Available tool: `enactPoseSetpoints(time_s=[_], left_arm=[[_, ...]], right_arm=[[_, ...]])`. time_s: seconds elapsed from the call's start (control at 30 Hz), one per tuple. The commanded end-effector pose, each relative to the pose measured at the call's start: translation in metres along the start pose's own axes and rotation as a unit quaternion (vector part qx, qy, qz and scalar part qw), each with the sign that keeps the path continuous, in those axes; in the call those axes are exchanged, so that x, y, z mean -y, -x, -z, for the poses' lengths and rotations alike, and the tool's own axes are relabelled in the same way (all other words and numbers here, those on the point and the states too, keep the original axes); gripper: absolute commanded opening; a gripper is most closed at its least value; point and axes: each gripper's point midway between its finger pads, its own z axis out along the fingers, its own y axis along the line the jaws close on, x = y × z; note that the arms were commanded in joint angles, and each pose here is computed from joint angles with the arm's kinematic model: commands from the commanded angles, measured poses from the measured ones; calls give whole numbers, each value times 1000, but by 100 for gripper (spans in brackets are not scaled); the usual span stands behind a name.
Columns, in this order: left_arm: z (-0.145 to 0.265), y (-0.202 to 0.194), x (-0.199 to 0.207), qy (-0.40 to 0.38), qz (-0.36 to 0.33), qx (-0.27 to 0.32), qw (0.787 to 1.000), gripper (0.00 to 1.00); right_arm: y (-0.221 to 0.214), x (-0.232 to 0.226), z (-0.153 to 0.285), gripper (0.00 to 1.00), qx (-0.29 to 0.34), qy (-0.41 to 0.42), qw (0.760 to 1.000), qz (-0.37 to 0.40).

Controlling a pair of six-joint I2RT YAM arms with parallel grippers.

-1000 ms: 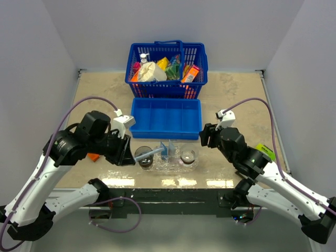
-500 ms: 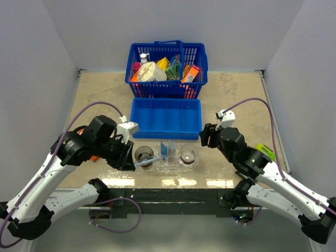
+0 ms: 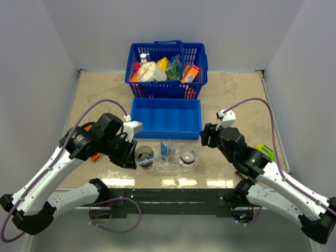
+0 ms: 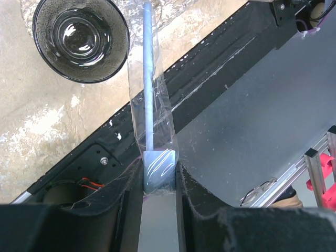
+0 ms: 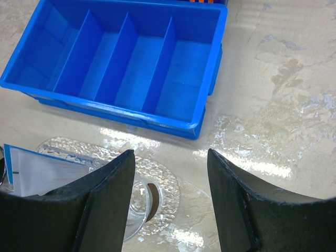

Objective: Prepare toiletry sets of a toothbrush and toothpaste on the tray

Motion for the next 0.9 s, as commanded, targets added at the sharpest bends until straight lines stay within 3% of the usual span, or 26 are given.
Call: enactPoseSetpoints(time_s=[0.0, 0.87], left_arm=[[-1, 3, 2, -3, -17, 0, 1000, 0], [-17, 22, 1, 14, -26, -13, 999, 0]], right_arm=[[20, -3, 4, 60, 24, 2, 1000, -9], [18, -5, 4, 60, 28, 13, 999, -10]])
